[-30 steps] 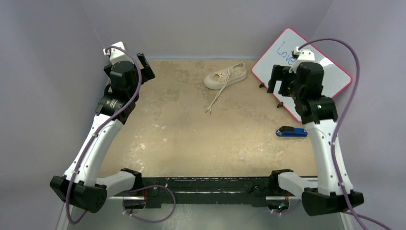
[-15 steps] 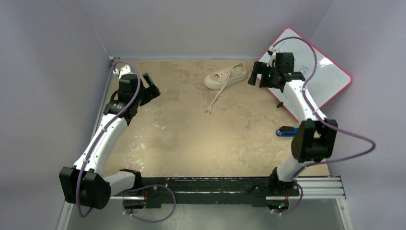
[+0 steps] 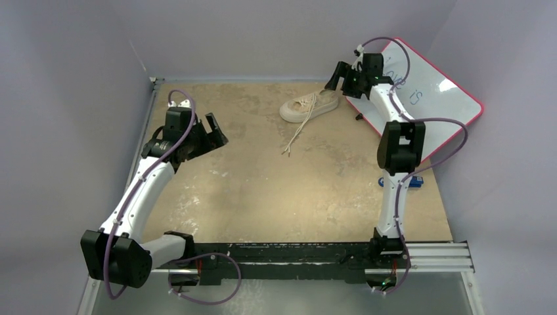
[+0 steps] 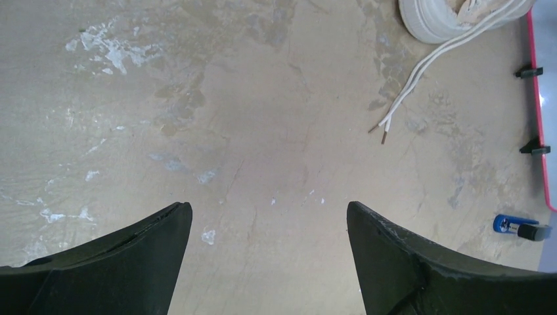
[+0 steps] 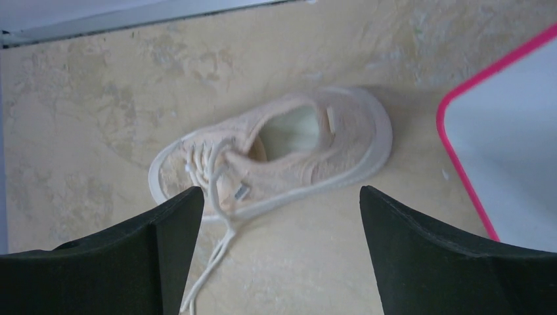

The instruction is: Tie the shoes

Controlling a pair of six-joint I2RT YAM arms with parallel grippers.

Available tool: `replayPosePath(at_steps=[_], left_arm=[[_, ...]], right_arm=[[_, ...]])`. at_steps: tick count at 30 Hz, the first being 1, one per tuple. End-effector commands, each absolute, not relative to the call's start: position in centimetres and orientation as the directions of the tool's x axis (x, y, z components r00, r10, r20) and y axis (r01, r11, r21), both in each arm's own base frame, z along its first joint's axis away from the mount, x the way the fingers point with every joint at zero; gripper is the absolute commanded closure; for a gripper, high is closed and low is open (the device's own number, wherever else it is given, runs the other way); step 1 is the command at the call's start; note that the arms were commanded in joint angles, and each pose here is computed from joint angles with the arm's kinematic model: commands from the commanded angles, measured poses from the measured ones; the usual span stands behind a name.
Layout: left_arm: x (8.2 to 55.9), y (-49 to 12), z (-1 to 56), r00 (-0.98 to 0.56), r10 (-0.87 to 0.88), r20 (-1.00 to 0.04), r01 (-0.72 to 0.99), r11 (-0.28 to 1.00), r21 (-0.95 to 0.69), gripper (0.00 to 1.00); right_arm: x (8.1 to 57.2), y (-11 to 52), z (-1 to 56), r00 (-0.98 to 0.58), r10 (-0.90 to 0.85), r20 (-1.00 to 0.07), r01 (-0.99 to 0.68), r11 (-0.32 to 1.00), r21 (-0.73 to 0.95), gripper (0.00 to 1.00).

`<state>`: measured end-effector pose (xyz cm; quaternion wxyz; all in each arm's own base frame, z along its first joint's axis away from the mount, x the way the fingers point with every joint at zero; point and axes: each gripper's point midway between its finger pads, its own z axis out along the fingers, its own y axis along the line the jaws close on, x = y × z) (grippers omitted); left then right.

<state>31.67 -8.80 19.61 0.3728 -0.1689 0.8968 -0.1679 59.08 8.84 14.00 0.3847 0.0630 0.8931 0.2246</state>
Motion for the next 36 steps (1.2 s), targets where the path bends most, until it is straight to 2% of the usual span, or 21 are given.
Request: replayPosePath(at_steps=[1,9,19,25,27,31,36], left_arm=[[31.1,-9.7,22.0,-0.669,-0.345,-0.659,-0.061,0.909,-0.413,0.13],[30.4,-9.8,22.3,-0.672,-0.318,-0.669,-0.038,0.917,-0.398,0.12],[30.8,-10.9,22.3,-0.684,-0.284,-0.673,-0.001,0.922,-0.388,0.11],[30.9,-11.5,22.2,-0.690,-0.277,-0.669,0.010,0.920,-0.391,0.11],[30.7,-11.7,22.2,-0.692,-0.271,-0.669,0.016,0.921,-0.389,0.11],[30.7,-11.8,22.1,-0.692,-0.264,-0.672,0.020,0.924,-0.383,0.11],[31.0,-12.1,22.0,-0.689,-0.258,-0.677,0.026,0.925,-0.379,0.11]], right_arm=[[62.6,9.6,16.5,-0.627,0.331,-0.705,-0.117,0.854,0.506,0.12],[65.1,9.2,14.2,-0.619,0.325,-0.715,-0.107,0.867,0.487,0.26],[63.5,7.6,12.5,-0.644,0.277,-0.713,-0.054,0.913,0.404,0.60],[63.0,7.8,11.7,-0.667,0.248,-0.703,-0.030,0.933,0.358,0.93],[62.5,7.8,12.0,-0.675,0.249,-0.695,0.000,0.941,0.337,0.99],[59.8,7.2,13.1,-0.671,0.382,-0.635,0.204,0.919,0.337,1.00],[53.8,7.1,12.6,-0.641,0.577,-0.506,0.472,0.816,0.334,1.00]])
